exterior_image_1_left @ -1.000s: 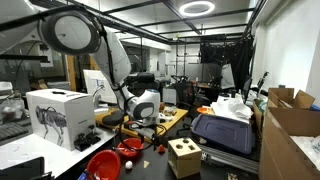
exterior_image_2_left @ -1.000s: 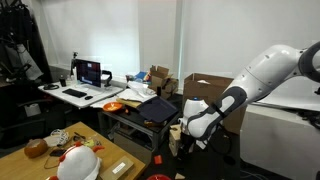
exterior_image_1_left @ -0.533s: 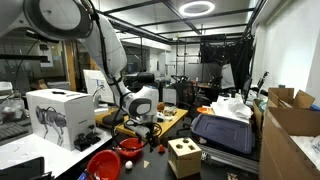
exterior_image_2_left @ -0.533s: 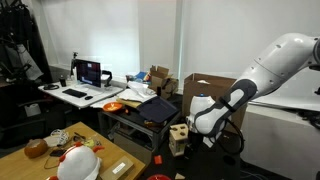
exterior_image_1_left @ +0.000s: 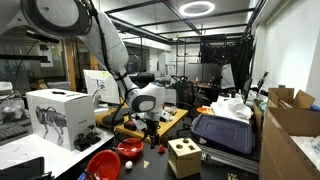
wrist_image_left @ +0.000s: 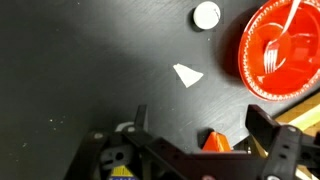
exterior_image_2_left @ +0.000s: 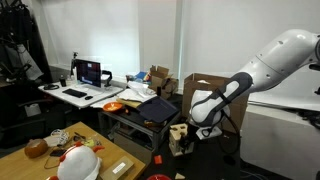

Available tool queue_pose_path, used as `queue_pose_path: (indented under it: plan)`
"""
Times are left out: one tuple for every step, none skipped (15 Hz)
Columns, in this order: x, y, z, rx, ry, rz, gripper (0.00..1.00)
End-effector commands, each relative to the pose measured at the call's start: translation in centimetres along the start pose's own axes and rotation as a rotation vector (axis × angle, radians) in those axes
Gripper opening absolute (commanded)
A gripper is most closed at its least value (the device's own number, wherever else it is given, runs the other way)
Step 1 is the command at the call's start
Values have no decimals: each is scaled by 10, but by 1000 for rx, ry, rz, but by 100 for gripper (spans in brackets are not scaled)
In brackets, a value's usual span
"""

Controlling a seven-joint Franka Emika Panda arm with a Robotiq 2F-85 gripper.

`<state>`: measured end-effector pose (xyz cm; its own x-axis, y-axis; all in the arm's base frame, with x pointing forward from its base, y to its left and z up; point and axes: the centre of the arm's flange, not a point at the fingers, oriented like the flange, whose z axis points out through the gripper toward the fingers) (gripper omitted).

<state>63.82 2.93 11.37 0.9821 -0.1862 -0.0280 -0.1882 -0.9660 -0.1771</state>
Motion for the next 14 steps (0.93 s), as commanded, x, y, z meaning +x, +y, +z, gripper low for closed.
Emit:
queue_pose_path:
  plan:
    - [43,14,-32,44,-27,153,100]
    - [53,20,-38,50,-57,172,100]
    - [60,24,-43,49,-83,198,100]
    - [62,29,-50,46,-112,220,100]
    - [65,33,-53,39,-134,244,100]
    - [66,32,-55,39,-168,265,100]
    - [58,25,-53,44,-203,274,100]
    - [54,15,-50,51,-239,284,100]
    - [49,5,-45,53,-269,301,100]
    - [44,-7,-37,44,-300,320,100]
    - [39,-18,-28,36,-330,344,100]
    - [32,-28,-19,33,-352,374,100]
    - [25,-39,-8,35,-366,402,100]
    - [18,-46,1,34,-372,426,100]
